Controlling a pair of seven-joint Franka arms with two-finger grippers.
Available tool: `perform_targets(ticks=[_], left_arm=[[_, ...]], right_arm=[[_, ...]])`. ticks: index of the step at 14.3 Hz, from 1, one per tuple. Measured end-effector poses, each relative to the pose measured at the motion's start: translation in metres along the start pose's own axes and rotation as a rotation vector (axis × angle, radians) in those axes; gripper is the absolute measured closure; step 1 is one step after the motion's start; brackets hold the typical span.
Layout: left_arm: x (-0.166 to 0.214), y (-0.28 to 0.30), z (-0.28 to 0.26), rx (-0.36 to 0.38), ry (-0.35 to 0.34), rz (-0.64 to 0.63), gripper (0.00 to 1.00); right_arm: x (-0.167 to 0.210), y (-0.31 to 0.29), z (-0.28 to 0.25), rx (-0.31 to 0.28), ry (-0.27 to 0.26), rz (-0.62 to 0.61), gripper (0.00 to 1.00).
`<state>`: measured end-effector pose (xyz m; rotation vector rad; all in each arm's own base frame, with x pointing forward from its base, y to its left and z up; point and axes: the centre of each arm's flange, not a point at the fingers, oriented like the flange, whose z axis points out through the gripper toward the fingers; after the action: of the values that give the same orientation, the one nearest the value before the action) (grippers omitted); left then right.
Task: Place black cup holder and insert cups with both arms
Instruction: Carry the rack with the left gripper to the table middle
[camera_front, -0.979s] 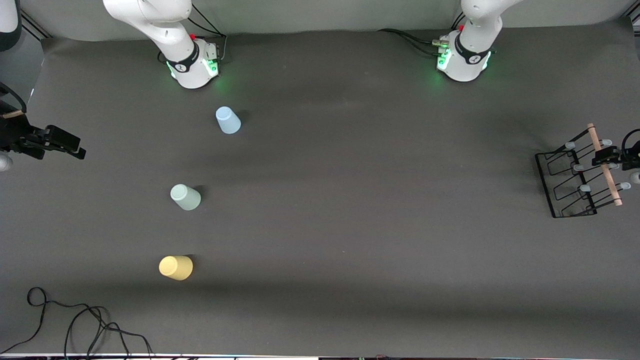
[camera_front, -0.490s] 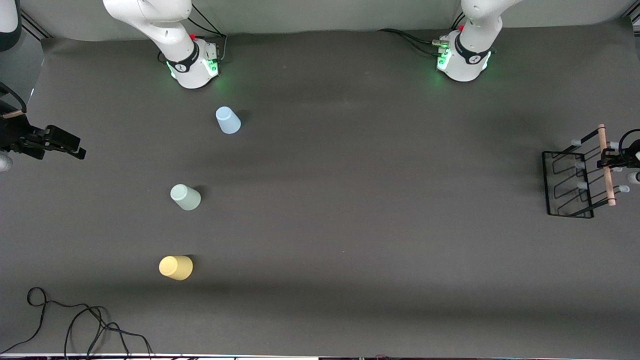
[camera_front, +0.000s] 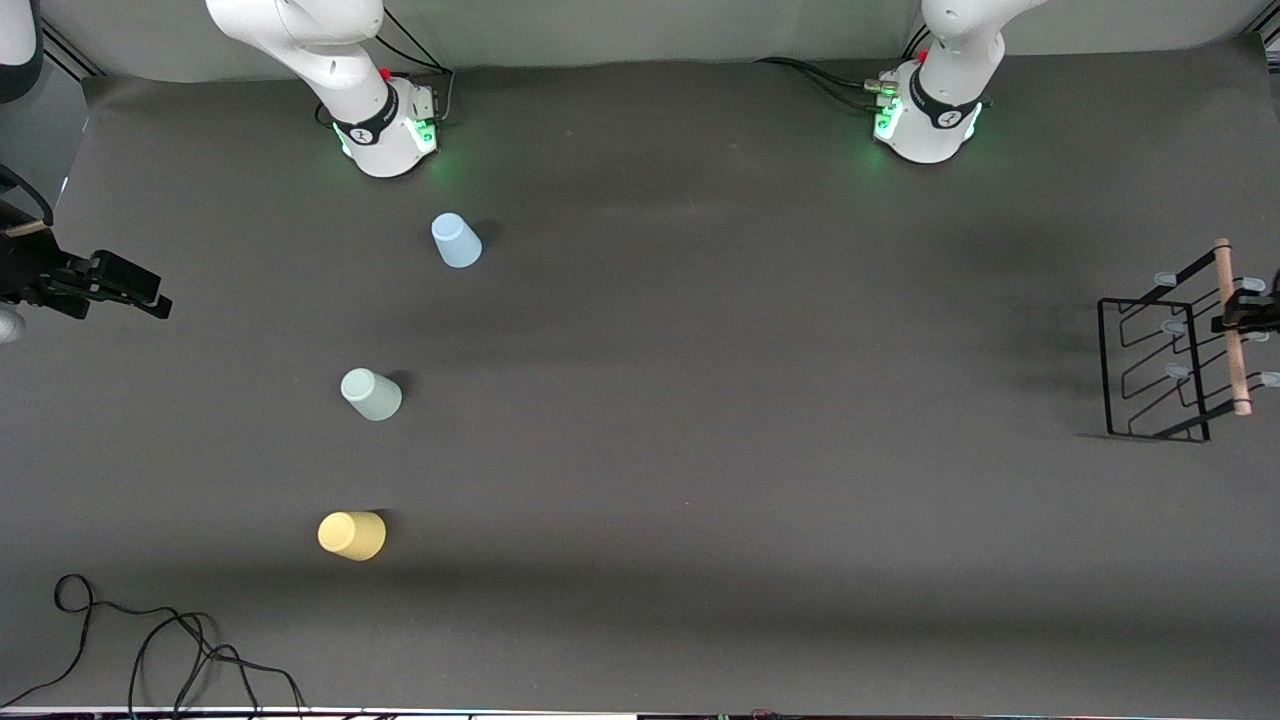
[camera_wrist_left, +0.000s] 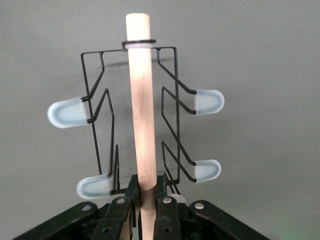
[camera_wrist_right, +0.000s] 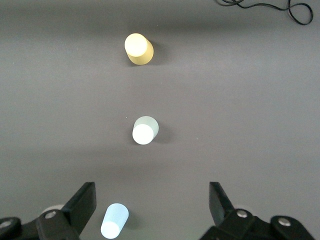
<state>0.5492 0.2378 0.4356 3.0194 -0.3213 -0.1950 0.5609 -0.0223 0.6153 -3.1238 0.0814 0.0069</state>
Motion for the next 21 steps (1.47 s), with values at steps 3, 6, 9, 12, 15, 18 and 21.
perform_targets(ticks=[3,6,9,12,15,18,21], left_arm=[[0.040,0.071,-0.060,0.018,0.024,-0.009,0.84],[0.083,0.181,-0.082,0.039,0.023,-0.070,0.84],[0.108,0.291,-0.080,0.054,0.027,-0.141,0.84],[0.119,0.401,-0.057,0.067,0.008,-0.221,0.84],[0.127,0.512,-0.021,0.076,-0.012,-0.275,0.84],[0.134,0.612,0.016,0.043,-0.003,-0.288,0.84],[0.134,0.685,0.056,-0.012,0.037,-0.278,0.84]], right_arm=[[0.000,0.000,0.000,0.000,0.000,0.000,0.00],[0.000,0.000,0.000,0.000,0.000,0.000,0.00],[0.000,0.003,0.000,0.000,0.000,0.006,0.00],[0.000,0.006,0.000,0.000,-0.002,0.011,0.00],[-0.002,0.005,0.004,0.000,-0.023,0.008,0.00],[-0.014,-0.008,0.025,-0.001,-0.070,-0.015,0.00],[-0.044,-0.038,0.045,-0.004,-0.073,-0.066,0.00]])
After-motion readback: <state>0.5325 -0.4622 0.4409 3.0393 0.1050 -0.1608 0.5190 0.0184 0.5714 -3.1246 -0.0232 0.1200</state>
